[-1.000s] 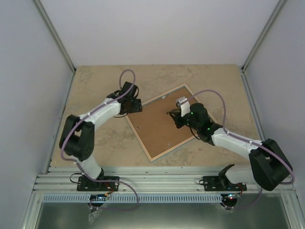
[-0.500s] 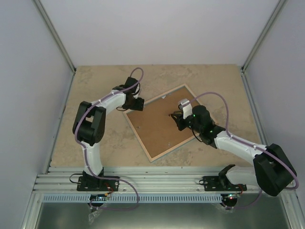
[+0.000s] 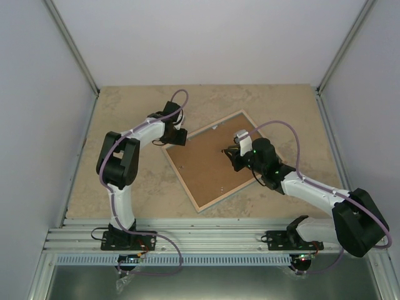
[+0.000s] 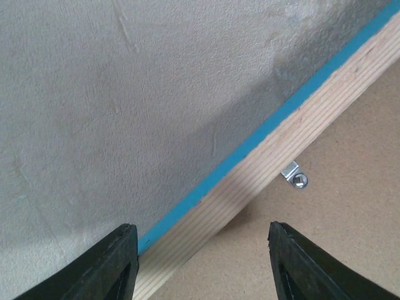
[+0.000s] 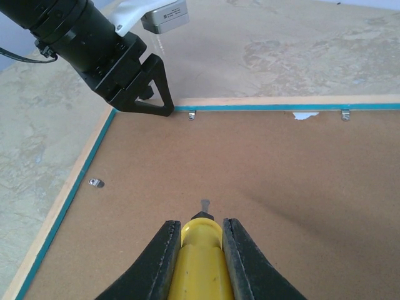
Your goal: Take the photo out of the frame
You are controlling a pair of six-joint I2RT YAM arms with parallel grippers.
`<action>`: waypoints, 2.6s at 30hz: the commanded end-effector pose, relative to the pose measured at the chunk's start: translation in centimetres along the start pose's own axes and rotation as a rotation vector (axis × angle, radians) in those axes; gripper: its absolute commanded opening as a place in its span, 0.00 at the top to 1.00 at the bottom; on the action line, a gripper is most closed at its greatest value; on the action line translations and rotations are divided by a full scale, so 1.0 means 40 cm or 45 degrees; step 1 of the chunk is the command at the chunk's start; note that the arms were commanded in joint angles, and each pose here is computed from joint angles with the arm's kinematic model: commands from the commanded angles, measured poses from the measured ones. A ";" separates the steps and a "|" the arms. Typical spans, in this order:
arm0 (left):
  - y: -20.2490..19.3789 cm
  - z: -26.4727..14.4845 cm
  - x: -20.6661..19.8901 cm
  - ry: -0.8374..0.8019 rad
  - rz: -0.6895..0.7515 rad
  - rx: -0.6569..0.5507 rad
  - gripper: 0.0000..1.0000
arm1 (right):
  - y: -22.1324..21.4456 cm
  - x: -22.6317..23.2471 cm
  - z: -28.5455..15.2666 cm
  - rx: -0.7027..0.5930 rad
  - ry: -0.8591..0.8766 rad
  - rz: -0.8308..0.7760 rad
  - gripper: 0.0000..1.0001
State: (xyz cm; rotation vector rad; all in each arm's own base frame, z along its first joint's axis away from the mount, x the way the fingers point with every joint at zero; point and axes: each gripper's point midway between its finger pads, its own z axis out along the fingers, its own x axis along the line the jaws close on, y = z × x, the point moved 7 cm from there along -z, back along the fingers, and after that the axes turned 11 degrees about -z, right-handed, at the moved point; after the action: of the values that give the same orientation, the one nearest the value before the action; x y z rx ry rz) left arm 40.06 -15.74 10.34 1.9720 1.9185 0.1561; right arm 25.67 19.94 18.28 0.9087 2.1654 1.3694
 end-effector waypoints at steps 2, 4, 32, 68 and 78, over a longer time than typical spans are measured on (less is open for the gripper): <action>-0.039 0.044 0.019 0.053 -0.017 0.086 0.40 | -0.001 -0.003 -0.001 -0.007 0.002 -0.004 0.99; -0.034 0.041 0.022 0.069 -0.011 0.067 0.39 | -0.001 -0.002 -0.001 -0.009 0.007 0.000 1.00; -0.046 0.041 0.037 0.038 -0.128 0.178 0.47 | -0.004 0.009 0.014 -0.004 0.075 0.007 1.00; -0.327 -0.060 -0.089 -0.134 -0.500 0.306 0.88 | 0.037 0.072 0.092 0.000 0.256 -0.008 0.99; -0.346 -0.061 -0.092 -0.110 -0.506 0.302 0.92 | 0.042 0.124 0.170 0.017 0.312 -0.009 1.00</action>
State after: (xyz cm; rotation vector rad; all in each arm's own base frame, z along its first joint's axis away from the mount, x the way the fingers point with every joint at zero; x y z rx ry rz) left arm 26.99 -19.19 8.99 1.6734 2.2590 -0.2476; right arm 26.50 26.78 16.36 0.7904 2.3856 1.4844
